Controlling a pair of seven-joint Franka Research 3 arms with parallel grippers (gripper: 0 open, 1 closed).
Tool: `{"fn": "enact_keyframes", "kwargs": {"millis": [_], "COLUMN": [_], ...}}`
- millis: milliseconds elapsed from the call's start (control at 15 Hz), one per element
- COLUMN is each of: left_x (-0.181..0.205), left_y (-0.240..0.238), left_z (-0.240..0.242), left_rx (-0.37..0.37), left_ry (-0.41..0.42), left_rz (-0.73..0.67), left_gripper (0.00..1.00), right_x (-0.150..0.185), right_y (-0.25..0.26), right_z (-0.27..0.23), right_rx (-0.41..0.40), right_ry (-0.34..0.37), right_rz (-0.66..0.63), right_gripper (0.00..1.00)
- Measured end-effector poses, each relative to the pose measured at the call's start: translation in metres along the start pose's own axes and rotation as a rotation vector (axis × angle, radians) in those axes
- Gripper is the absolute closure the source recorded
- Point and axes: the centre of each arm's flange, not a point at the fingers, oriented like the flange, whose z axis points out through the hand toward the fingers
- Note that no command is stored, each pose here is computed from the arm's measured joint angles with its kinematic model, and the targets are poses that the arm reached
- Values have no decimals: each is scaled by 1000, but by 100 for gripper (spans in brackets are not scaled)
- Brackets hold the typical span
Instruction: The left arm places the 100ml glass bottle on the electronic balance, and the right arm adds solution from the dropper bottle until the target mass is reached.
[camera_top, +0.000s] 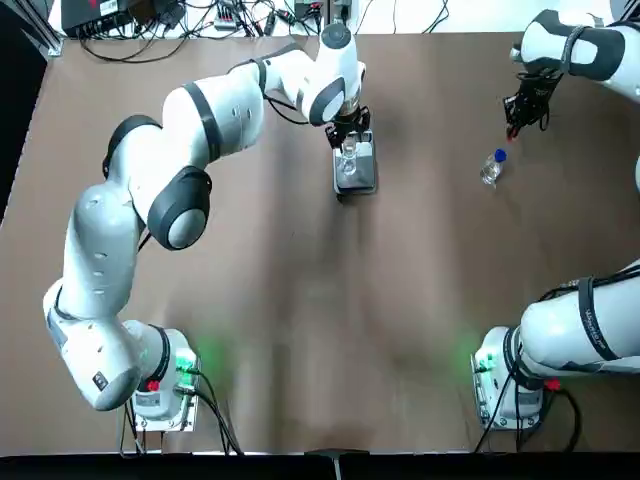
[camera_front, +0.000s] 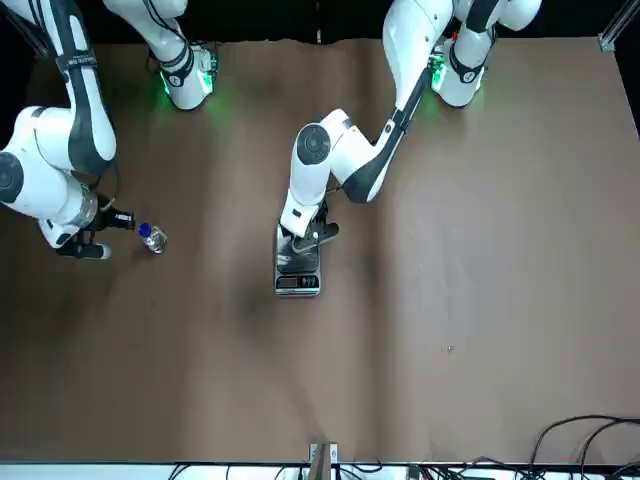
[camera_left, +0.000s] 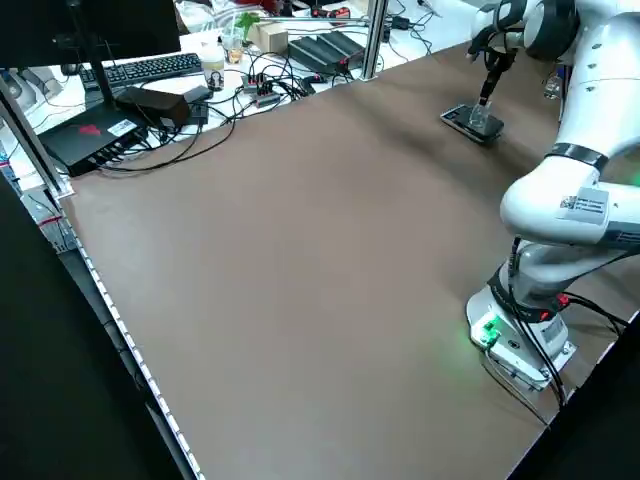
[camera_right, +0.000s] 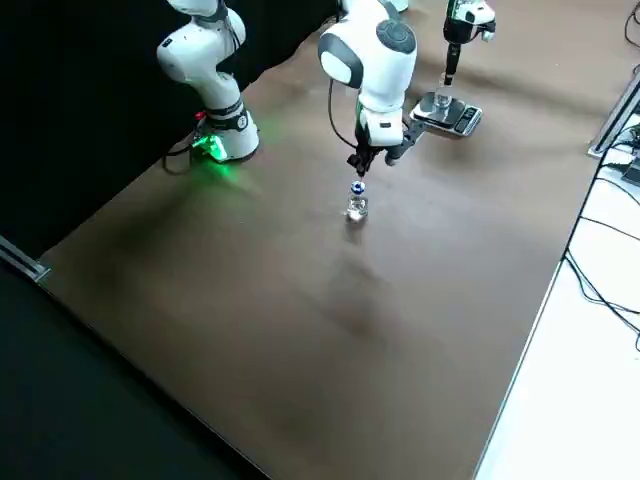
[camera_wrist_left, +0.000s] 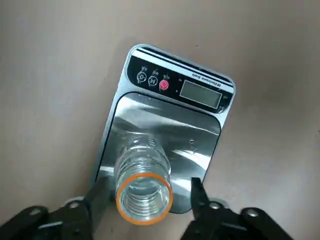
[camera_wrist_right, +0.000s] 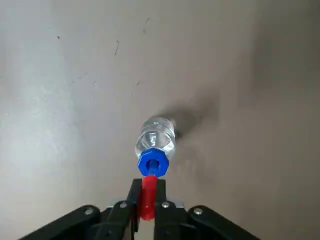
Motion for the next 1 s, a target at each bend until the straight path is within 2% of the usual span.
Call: {"fn": "enact_keyframes", "kwargs": {"millis": [133,200,267,333,600,1000], "left_x": [0,2,4,7,40,131], "left_y": [0,0,0,1,-5,-69], "left_z": [0,-1,-3,-6,-45,-183], "left_rx": [-2,-4,-6,-10,-31,2], "left_ry": [2,4,9,15,61,107], "left_rz": [-1,-3,-5,-8,-38,-8], "left_gripper": [25,19,7,0,0,0], "right_x": [0,0,0,0,1,2], "right_y": [0,0,0,0,0,-1], "right_z": [-2,-2,-2,-2,-8,-17], "right_rx": [0,0,0,0,1,1], "right_ry": [0,0,-1,-5,-16,-17], "right_rz": [0,0,0,0,-1,-3], "right_gripper": [85,85,85,85,85,85]}}
